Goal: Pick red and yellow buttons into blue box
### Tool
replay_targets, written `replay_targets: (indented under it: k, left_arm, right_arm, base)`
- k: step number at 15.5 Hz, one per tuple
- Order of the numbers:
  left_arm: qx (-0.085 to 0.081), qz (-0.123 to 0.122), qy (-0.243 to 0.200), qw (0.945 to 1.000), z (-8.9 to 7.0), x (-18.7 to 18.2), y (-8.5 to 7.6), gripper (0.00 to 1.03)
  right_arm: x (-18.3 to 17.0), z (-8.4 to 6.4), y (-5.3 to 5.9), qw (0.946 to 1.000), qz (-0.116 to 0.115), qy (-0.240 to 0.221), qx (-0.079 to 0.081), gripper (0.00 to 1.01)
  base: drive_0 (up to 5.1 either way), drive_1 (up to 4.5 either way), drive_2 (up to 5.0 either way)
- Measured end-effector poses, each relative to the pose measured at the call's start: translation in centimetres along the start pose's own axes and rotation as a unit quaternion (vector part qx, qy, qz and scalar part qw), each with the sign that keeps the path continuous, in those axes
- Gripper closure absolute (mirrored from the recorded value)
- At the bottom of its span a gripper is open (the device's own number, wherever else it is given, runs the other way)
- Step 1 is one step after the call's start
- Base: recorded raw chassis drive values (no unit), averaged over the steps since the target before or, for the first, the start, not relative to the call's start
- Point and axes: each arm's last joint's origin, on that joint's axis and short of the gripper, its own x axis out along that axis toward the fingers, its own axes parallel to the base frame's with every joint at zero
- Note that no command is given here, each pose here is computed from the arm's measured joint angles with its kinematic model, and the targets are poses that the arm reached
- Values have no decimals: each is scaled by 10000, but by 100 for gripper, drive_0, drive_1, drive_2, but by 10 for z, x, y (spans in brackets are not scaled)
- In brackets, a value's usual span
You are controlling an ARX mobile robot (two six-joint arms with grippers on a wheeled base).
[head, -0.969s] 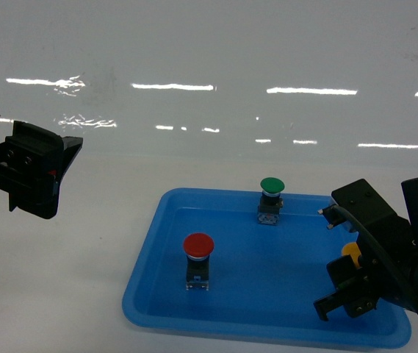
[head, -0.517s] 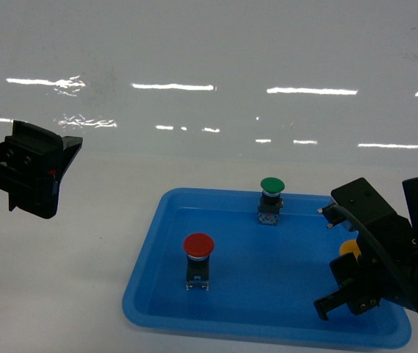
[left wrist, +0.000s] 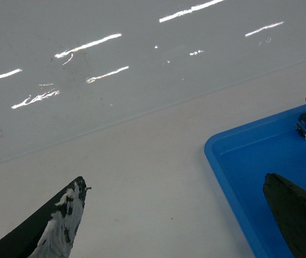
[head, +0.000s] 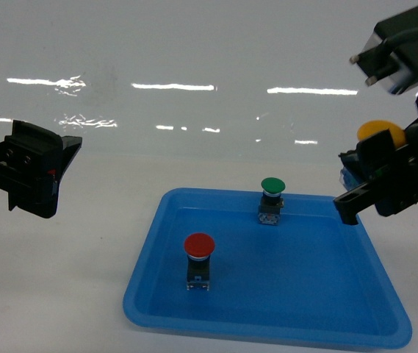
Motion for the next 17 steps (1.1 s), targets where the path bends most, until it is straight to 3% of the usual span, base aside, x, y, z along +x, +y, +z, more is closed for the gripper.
replay_targets:
  k: [2,4,8,9,11,15,16,17]
  left_arm:
    - [0,-2,0,10000,0,0,0,5]
    - [0,-1,-2,10000,0,0,0,5]
    - [0,-2,0,10000,0,0,0,5]
    - [0,0,0,10000,0,0,0,5]
    - [0,-2,0,10000,0,0,0,5]
    - [0,-2,0,10000,0,0,0,5]
    - [0,-1,-2,10000,0,0,0,5]
    - [2,-13,-3,10000,0,0,0,5]
  right_arm:
    - [-22,5,-2,9998,-99,-138,-57,72]
    - [-35,-1,0,9998,-181,-27,-123,72]
    - [-65,9,22,9994,26,-178,-304,72]
    - [-69,9,22,9992,10,-222,-330,72]
    - [-60,0,15,9993,-172,-84,-337,72]
    - [-60,-1,15,9991,-194,-97,-369,72]
    - [-61,-2,9,9991,-236,-83,-340,72]
    - [-70,-10,-1,9988,-426,-28,-233,72]
  base:
    - [0,0,0]
    - [0,0,0]
    - [0,0,0]
    - [0,0,0]
    - [0,0,0]
    - [0,0,0]
    - [0,0,0]
    - [0,0,0]
